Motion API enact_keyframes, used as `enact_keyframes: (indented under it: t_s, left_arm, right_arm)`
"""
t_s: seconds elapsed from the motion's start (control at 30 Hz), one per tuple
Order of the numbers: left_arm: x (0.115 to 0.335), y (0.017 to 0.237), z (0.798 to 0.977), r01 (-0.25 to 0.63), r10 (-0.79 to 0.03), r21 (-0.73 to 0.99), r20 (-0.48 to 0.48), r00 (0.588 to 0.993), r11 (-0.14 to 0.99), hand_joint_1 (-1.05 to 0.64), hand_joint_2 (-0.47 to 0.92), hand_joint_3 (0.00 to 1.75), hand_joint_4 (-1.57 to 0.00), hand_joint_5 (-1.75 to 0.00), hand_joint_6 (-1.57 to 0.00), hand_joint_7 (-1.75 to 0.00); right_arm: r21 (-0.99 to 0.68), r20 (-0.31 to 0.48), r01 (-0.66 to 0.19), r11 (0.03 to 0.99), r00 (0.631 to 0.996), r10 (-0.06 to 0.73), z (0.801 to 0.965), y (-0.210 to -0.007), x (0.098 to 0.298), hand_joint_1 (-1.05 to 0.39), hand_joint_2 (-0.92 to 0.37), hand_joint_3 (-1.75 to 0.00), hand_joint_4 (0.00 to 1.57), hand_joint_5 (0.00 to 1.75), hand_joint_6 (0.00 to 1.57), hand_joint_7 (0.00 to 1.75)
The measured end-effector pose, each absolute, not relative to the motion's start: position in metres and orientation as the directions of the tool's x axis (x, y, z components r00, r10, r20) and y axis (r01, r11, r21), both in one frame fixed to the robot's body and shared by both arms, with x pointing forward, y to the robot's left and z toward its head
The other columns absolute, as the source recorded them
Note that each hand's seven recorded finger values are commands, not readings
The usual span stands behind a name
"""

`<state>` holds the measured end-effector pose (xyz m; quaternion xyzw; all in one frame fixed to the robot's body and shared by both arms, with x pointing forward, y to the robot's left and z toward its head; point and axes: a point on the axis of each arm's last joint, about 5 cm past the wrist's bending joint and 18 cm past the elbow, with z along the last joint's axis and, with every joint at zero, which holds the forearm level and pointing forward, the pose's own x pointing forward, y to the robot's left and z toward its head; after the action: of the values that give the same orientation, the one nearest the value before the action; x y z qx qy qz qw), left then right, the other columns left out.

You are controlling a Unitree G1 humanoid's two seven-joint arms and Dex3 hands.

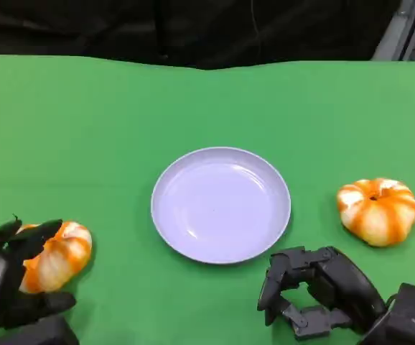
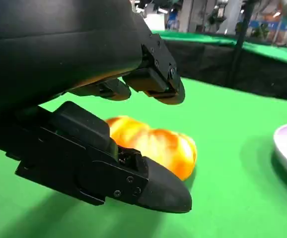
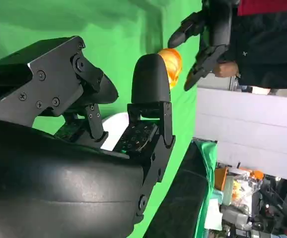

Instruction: Grasp the bread from the table and place it into the plate.

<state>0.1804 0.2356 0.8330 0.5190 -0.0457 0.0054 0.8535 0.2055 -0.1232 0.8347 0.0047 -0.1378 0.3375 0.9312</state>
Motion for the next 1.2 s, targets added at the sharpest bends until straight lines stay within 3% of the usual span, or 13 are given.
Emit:
enact_keyframes:
  t_s: [1.03, 1.2]
  left_arm:
    - [0.210, 0.239, 0.820, 0.074, -0.035, 0.903, -0.065, 0.997, 0.423, -0.99, 0.92, 0.13, -0.38, -0.01, -0.43, 0.00]
    - [0.217, 0.239, 0.822, 0.121, -0.051, 0.906, -0.110, 0.993, 0.405, -0.89, 0.92, 0.11, -0.44, -0.02, -0.54, -0.03]
  right_arm:
    - [-0.087, 0.258, -0.632, 0.770, 0.733, 0.630, 0.835, -0.123, 0.206, 0.12, -0.56, -1.11, 0.94, 1.34, 0.93, 1.07]
    - [-0.089, 0.258, -0.632, 0.770, 0.732, 0.631, 0.835, -0.123, 0.206, 0.11, -0.57, -1.10, 0.94, 1.34, 0.93, 1.07]
